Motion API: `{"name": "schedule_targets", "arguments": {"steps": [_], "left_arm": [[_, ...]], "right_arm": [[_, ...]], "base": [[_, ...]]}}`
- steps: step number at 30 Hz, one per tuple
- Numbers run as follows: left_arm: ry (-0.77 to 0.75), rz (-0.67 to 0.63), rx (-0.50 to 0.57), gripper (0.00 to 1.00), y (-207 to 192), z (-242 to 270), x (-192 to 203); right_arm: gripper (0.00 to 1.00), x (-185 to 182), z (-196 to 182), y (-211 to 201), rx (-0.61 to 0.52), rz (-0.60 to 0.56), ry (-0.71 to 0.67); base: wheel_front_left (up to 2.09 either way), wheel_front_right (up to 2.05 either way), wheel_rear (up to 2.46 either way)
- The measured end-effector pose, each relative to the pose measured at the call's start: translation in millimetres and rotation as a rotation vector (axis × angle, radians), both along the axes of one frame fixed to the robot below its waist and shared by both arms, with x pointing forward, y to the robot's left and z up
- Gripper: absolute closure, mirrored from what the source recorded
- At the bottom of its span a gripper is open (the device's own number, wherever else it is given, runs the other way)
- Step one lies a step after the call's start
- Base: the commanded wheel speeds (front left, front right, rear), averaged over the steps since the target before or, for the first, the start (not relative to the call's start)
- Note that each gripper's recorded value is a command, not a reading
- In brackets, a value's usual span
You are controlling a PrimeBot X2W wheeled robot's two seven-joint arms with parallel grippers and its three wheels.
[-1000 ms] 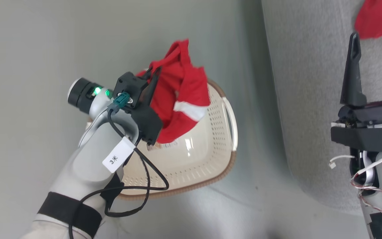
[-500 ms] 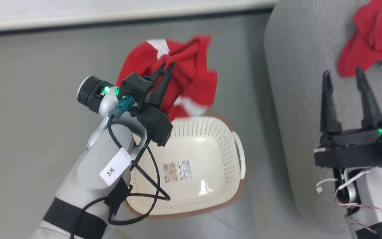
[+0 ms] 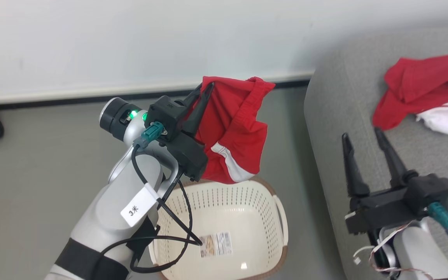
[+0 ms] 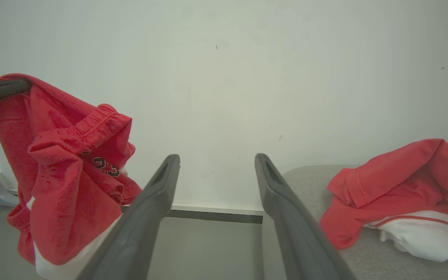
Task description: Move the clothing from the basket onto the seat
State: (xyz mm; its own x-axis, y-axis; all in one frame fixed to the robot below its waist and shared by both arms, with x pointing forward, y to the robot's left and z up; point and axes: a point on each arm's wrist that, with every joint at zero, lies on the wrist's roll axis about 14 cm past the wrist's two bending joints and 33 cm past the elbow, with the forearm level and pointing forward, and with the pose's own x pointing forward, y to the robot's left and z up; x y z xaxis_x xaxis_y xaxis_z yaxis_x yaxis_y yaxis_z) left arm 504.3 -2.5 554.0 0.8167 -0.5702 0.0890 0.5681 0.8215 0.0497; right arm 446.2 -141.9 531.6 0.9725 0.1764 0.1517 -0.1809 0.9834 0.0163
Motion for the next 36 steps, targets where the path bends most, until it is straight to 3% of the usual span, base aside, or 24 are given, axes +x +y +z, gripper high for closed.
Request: {"name": "schedule_targets", "arguments": {"steps": [7, 21, 35, 36], "left_arm": [[-0.067, -0.026, -0.021, 1.0, -6.8, 39.2, -25.3], [-0.123, -0.132, -0.025, 1.0, -35.1, 65.8, -98.2], [-0.166, -0.142, -0.043, 1.0, -36.6, 80.7, -123.0], [-0.164, -0.137, -0.043, 1.0, -36.2, 80.4, -123.0]], "right_arm": [[0.0, -25.3, 13.3, 35.2, 0.004, 0.124, -0.019], [0.0, -89.6, 18.8, 94.6, 0.002, 0.314, -0.03], [0.0, -85.2, 10.7, 121.3, -0.032, 0.398, 0.019], [0.18, -83.0, 13.3, 123.8, -0.039, 0.405, 0.013]], "base": [[0.0, 0.0, 0.0], [0.0, 0.0, 0.0], [0.0, 0.0, 0.0], [0.0, 0.0, 0.0]]}}
